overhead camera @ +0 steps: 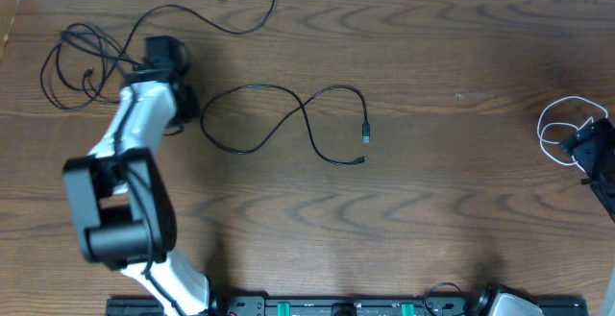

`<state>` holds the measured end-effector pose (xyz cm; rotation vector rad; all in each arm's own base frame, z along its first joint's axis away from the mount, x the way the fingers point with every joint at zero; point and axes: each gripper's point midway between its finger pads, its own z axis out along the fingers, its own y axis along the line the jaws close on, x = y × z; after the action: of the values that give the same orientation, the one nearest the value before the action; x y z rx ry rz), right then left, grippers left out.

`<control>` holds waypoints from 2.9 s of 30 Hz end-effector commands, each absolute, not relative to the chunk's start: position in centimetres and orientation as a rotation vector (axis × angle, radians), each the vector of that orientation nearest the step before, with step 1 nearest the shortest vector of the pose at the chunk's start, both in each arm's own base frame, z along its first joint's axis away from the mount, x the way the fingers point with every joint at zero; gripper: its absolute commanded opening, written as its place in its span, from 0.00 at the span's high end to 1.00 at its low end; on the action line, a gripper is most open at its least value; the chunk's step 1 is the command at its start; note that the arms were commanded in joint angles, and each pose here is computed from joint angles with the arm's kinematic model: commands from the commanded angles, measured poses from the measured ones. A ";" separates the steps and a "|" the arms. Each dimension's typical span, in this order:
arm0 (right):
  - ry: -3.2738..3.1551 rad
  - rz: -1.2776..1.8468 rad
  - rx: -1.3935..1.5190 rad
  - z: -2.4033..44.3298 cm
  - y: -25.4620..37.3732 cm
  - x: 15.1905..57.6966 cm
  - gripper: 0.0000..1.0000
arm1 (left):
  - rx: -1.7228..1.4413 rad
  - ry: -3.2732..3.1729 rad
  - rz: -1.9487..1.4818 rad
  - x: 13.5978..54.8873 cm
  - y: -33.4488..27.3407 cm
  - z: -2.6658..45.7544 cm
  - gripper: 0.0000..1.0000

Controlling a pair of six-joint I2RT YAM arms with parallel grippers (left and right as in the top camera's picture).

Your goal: Untangle cables

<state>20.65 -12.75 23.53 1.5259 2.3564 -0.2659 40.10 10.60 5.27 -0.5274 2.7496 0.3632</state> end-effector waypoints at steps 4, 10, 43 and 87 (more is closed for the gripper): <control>2.336 -0.276 1.548 23.6 -13.0 20.5 0.01 | -0.570 2.747 0.492 37.6 15.3 7.4 0.92; 2.336 -0.276 1.549 23.6 -13.0 20.5 0.01 | -0.508 2.786 0.050 38.9 10.3 6.4 0.60; 2.336 -0.276 1.549 23.6 -13.0 20.5 0.01 | -0.977 2.876 0.060 35.4 2.6 -0.7 0.43; 2.336 -0.276 1.549 23.6 -13.0 20.5 0.01 | -1.078 2.536 0.673 35.0 27.2 11.8 0.93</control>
<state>20.65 -12.75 23.53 1.5259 2.3564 -0.2659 36.00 24.52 9.78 -1.0253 2.6085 0.6186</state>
